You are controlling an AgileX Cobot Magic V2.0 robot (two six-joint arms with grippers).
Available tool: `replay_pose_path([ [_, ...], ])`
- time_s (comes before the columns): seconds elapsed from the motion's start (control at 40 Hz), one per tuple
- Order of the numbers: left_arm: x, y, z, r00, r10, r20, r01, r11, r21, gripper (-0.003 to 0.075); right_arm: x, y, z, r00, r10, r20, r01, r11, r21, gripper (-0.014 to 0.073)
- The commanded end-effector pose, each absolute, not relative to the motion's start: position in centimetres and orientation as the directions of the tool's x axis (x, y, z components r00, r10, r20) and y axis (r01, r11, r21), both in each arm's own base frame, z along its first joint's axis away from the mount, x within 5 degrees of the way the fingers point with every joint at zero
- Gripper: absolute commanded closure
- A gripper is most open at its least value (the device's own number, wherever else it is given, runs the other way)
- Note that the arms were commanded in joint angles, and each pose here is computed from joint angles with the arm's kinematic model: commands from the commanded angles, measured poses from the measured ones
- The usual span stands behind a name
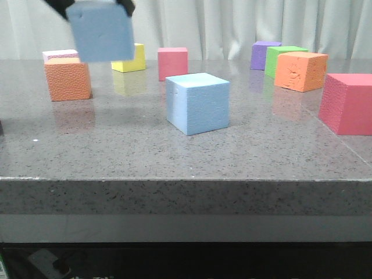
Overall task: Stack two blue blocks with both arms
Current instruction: 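Lift the cube with the left gripper and carry it over the other blue cube, then lower the held cube onto the top of the other blue cube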
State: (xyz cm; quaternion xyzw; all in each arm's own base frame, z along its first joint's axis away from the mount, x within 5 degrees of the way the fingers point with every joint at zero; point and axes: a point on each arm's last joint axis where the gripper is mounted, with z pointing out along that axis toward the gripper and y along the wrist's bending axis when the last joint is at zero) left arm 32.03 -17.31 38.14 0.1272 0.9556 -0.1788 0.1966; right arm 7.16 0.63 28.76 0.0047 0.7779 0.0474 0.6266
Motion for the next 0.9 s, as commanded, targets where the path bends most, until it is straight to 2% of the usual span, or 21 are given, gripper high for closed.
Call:
replay_pose_path([
  [0.0,30.5,-18.3,41.2,-0.857,0.199,-0.475,0.378,0.870,-0.318,0.0385,7.3,0.5,30.3,-0.115,0.063,-0.991,-0.046,0.997,0.068,0.0666],
  [0.2,30.3,-21.2,41.6,-0.830,0.253,-0.497,0.447,0.834,-0.324,0.0384,7.3,0.5,30.3,-0.115,0.063,-0.991,-0.046,0.997,0.068,0.0666],
  [0.43,30.3,-23.8,40.2,-0.842,0.291,-0.454,0.476,0.797,-0.372,0.0384,7.3,0.5,30.3,-0.115,0.063,-0.991,-0.047,0.997,0.068,0.0666],
  [0.88,30.9,-24.6,38.8,-0.853,0.306,-0.424,0.471,0.800,-0.371,0.0384,7.3,0.5,30.3,-0.115,0.063,-0.991,-0.047,0.997,0.068,0.0666],
])
